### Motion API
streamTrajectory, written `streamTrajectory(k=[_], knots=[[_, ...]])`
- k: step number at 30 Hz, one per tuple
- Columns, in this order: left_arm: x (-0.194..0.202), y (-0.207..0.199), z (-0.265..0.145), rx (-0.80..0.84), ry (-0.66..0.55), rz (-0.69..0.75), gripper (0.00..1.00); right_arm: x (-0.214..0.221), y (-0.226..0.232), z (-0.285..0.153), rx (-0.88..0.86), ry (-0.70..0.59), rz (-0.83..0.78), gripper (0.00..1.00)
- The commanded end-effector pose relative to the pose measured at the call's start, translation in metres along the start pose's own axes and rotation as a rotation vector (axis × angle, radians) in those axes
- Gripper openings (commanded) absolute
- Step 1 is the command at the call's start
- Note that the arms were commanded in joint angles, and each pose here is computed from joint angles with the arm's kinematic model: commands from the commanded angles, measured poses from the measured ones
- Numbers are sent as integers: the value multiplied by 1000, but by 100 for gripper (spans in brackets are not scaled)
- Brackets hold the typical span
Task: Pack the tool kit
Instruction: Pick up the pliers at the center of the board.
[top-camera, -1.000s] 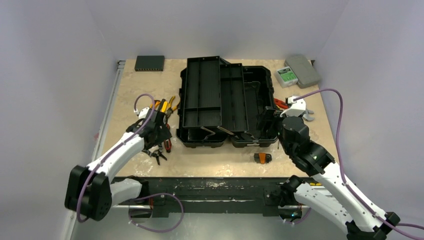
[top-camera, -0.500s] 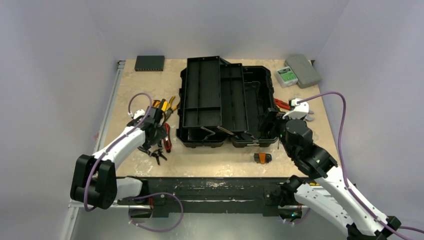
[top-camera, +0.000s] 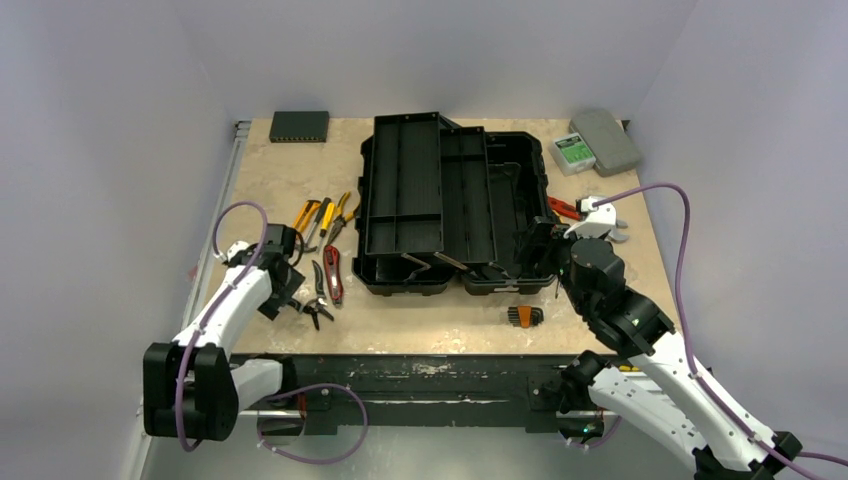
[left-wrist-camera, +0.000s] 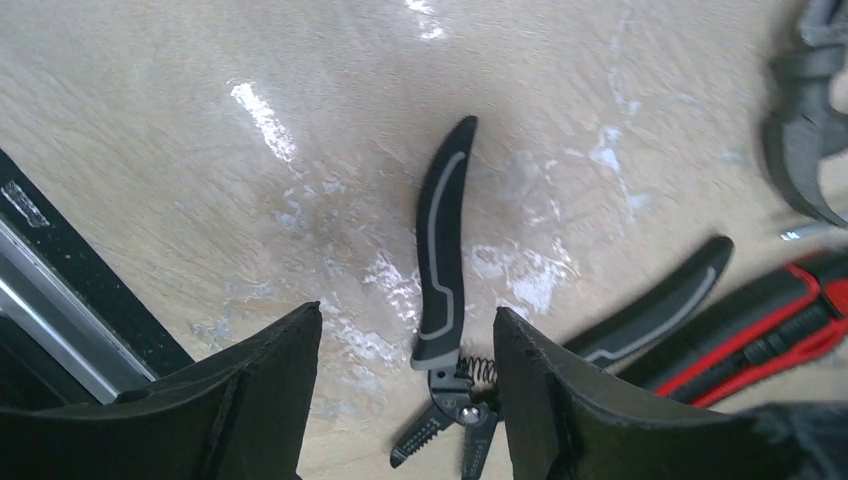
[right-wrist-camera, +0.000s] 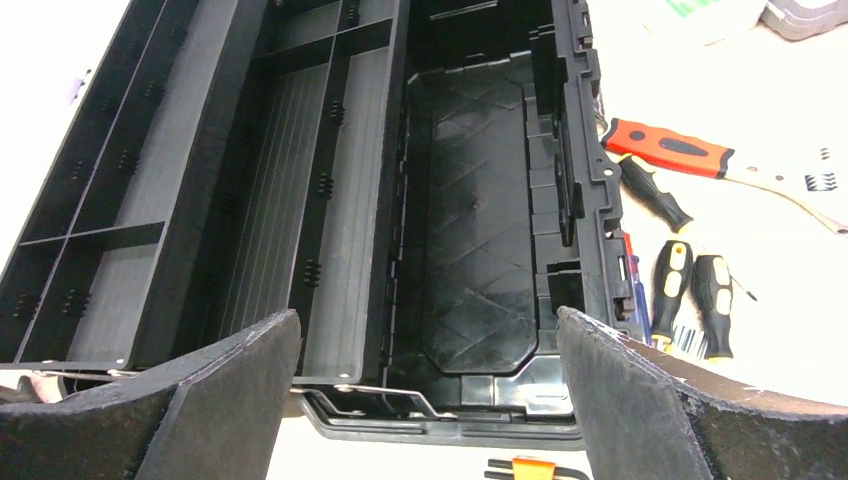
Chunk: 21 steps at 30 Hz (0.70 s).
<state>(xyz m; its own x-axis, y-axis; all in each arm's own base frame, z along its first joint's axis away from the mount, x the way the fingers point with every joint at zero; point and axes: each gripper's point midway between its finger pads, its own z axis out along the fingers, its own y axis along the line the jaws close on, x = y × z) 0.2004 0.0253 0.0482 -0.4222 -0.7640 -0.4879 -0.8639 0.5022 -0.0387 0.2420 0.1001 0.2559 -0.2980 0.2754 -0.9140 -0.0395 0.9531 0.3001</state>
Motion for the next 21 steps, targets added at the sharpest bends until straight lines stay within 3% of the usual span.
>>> streamTrajectory(k=[1, 6, 11, 15, 16, 18, 21], knots=[[1, -2, 8, -38, 46, -76, 61, -9, 5, -2, -20, -20, 32, 99], [13, -18, 24, -2, 103, -68, 56, -11, 5, -5, -21, -19, 35, 99], [14, -19, 31, -38, 142, -75, 38, -13, 4, -8, -23, -21, 41, 99], [16, -19, 33, -43, 156, -74, 30, -16, 3, -11, -21, -26, 48, 99], [17, -20, 34, -42, 162, -68, 25, -17, 3, -12, -23, -28, 52, 99], [15, -22, 37, -35, 180, -81, 0, -18, 3, -14, -25, -31, 58, 99], [13, -22, 35, -26, 177, -77, 0, -19, 2, -17, -26, -31, 61, 99]])
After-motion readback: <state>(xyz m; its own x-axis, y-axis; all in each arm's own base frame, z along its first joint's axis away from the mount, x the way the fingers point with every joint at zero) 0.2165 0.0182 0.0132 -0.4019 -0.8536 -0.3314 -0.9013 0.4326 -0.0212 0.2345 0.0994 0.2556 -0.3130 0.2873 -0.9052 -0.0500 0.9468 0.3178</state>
